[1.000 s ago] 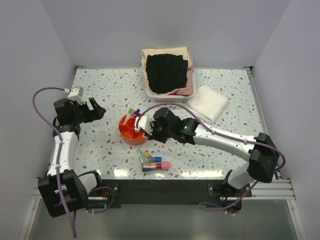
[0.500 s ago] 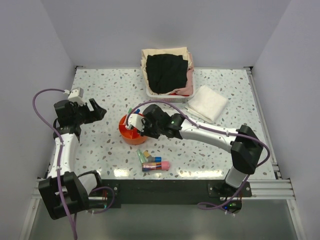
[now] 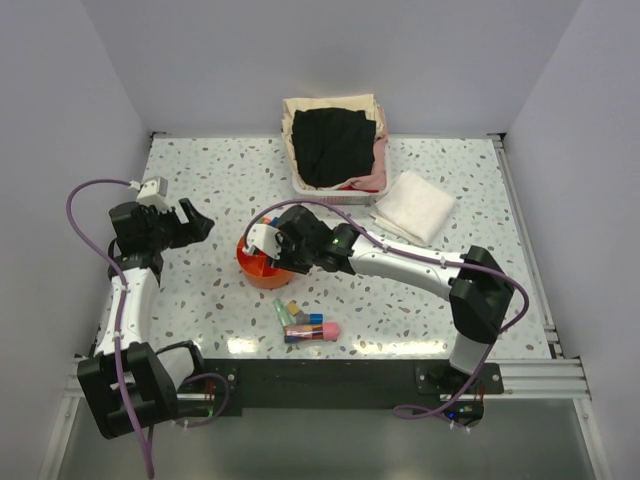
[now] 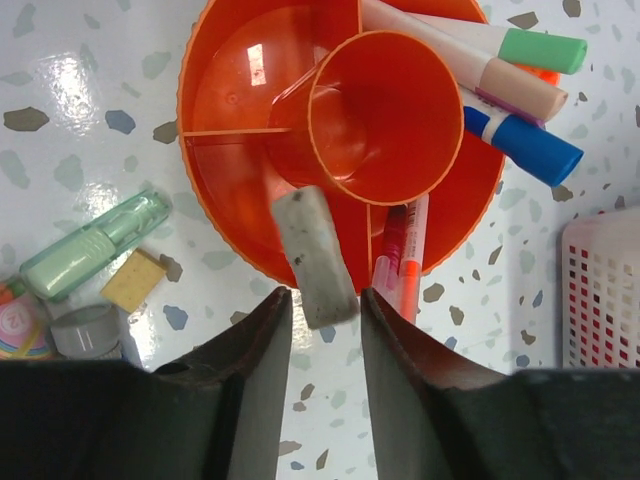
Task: Sort the stationery into containers
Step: Place the pen in the storage box, then pick up the pen from the center of the board.
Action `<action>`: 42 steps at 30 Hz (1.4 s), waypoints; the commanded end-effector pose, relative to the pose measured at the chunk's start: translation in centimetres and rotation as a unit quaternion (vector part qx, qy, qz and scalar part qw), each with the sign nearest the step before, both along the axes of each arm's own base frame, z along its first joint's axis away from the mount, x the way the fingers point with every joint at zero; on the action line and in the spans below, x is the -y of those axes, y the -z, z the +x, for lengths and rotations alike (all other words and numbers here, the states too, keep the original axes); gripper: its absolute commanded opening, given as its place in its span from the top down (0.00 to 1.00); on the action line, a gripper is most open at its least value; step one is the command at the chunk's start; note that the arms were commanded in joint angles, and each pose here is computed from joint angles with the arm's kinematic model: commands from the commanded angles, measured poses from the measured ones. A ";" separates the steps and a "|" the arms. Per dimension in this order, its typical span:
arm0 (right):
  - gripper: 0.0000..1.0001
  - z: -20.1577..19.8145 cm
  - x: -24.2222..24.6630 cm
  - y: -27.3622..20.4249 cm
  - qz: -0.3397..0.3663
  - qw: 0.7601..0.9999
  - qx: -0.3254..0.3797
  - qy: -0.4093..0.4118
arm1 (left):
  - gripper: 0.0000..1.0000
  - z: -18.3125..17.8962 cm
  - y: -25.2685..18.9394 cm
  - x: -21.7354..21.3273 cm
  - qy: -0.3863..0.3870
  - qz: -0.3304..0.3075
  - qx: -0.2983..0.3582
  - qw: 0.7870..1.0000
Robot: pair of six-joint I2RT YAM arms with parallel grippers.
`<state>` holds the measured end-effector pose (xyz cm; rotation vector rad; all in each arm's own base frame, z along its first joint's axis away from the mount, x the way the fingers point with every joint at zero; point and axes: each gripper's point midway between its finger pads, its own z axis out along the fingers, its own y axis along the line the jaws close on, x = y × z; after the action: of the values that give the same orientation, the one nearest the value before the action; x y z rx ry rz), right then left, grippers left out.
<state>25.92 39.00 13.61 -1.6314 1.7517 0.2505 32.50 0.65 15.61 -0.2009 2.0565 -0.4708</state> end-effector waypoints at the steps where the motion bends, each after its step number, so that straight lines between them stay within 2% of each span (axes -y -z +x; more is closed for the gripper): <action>1: 0.58 1.0 0.1 -3.3 0.027 0.999 0.041 0.021 | 0.15 0.5 -0.7 -0.1 0.001 -0.006 0.022 1.000; 8: 0.58 0.4 0.6 -4.7 0.047 0.998 0.034 0.031 | 0.14 0.6 -0.7 -0.1 0.001 -0.011 0.024 1.000; 11: 0.59 -1.6 0.5 -4.5 0.058 0.998 -0.015 0.014 | 0.14 0.6 -0.8 -0.1 0.000 -0.010 0.025 1.000; 14: 0.61 -4.4 0.4 -2.8 0.063 0.994 -0.093 0.010 | 0.15 0.5 -0.8 -0.2 -0.002 -0.007 0.024 1.000; 18: 0.63 -6.2 0.2 -0.7 0.078 0.984 -0.149 0.060 | 0.14 0.5 -1.1 -0.8 -0.016 0.009 0.025 1.000; 24: 0.64 -7.1 0.2 3.5 0.063 0.970 -0.190 0.138 | 0.14 0.1 -1.5 -1.8 -0.047 0.022 0.023 0.998; 29: 0.64 -6.6 -0.6 5.3 0.058 0.965 -0.194 0.165 | 0.14 -0.2 -1.9 -1.7 -0.048 0.029 0.035 0.998; 33: 0.58 -6.4 -1.4 6.0 0.057 0.965 -0.192 0.167 | 0.13 -0.5 -1.7 -1.6 -0.046 0.033 0.037 0.998; 42: 0.55 -7.0 -1.8 7.8 0.038 0.962 -0.206 0.172 | 0.13 -0.7 -1.9 -1.7 -0.047 0.037 0.041 0.997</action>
<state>18.31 38.76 4.18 -1.3160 2.3138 0.4664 31.67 1.88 16.90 -0.2367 1.9999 -0.3641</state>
